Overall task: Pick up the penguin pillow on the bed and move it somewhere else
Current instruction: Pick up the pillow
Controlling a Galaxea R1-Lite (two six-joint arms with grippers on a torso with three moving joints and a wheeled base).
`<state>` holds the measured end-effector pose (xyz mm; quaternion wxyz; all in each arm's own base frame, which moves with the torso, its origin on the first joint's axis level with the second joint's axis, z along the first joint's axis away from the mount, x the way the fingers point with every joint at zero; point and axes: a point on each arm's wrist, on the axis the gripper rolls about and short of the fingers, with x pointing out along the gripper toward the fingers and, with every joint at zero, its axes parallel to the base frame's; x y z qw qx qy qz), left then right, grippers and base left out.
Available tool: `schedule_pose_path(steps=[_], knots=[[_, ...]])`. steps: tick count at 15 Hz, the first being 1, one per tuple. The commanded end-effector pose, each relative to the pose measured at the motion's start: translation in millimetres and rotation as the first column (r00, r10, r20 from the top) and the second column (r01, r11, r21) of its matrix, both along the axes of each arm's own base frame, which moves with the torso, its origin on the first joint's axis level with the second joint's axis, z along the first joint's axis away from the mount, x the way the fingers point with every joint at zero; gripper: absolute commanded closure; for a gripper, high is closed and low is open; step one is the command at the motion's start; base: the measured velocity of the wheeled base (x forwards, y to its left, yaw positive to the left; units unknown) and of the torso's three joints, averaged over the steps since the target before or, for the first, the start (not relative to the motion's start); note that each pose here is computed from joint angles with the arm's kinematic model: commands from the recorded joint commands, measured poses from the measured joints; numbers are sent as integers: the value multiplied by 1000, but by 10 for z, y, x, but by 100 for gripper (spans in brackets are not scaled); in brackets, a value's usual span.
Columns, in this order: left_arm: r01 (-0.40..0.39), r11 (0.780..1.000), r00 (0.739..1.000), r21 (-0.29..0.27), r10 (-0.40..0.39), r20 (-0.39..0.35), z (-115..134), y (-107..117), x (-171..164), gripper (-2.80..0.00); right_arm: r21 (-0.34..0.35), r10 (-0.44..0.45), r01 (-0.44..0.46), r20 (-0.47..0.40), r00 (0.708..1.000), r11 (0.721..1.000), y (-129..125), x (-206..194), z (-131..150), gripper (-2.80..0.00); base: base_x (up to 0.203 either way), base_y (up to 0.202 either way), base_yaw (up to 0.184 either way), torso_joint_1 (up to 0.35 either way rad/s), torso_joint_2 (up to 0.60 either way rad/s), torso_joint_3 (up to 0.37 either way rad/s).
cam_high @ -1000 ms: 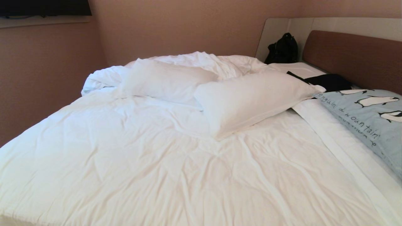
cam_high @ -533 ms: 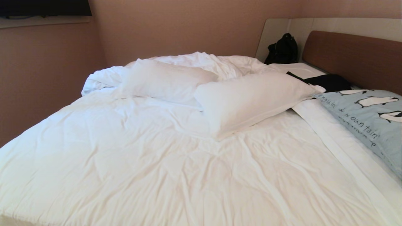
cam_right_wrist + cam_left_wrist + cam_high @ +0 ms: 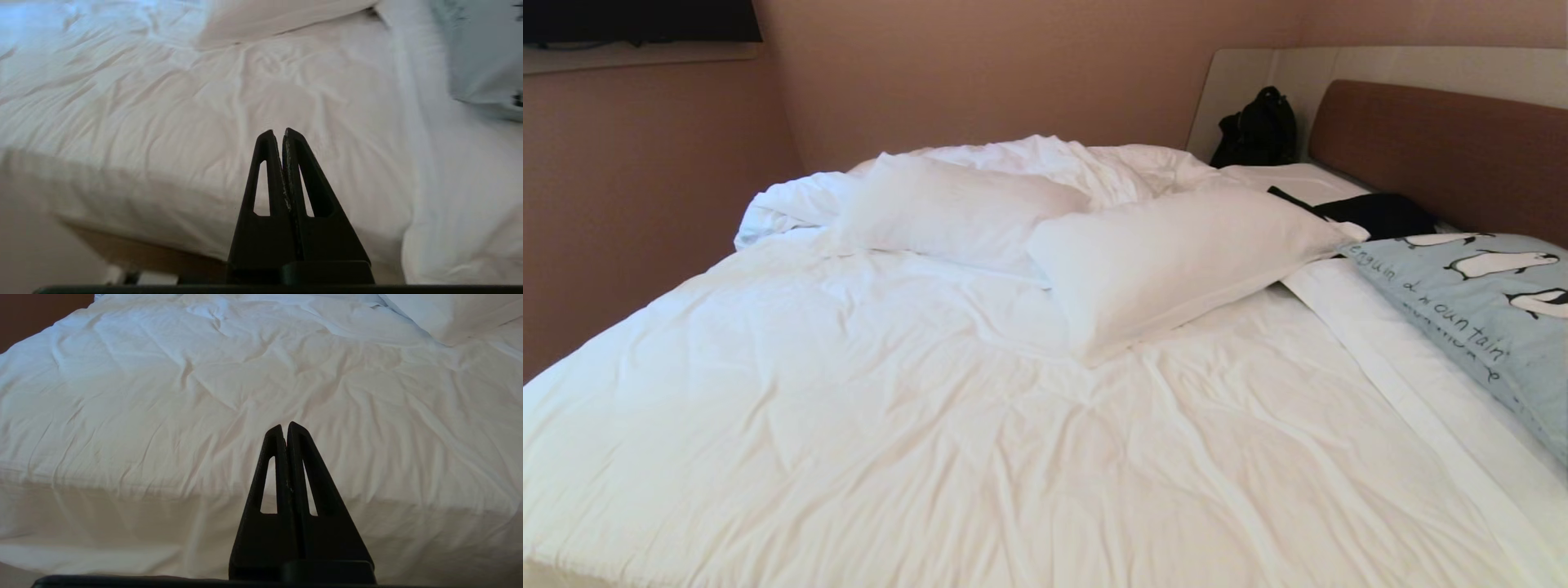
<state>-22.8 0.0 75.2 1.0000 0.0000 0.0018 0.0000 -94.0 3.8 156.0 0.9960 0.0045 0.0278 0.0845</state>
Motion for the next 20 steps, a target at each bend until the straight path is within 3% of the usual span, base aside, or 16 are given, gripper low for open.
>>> schedule_pose_path(steps=[1,5,11,20], knots=[[0,1000,1000,0,0,1,0,0,0,0,32,-161,158,295,942,987,-36,141,170,0,0,0,0,0,0,0],[0,1000,1000,0,0,1,0,0,0,0,-35,-167,189,336,927,981,-39,459,-144,0,0,0,0,0,0,0],[0,1000,1000,0,0,1,0,0,0,0,-73,-156,175,208,966,982,-37,655,-553,0,0,0,0,0,0,0],[0,1000,1000,0,0,1,0,0,0,0,-77,-153,161,108,982,984,-36,711,-756,0,0,0,0,0,0,0]])
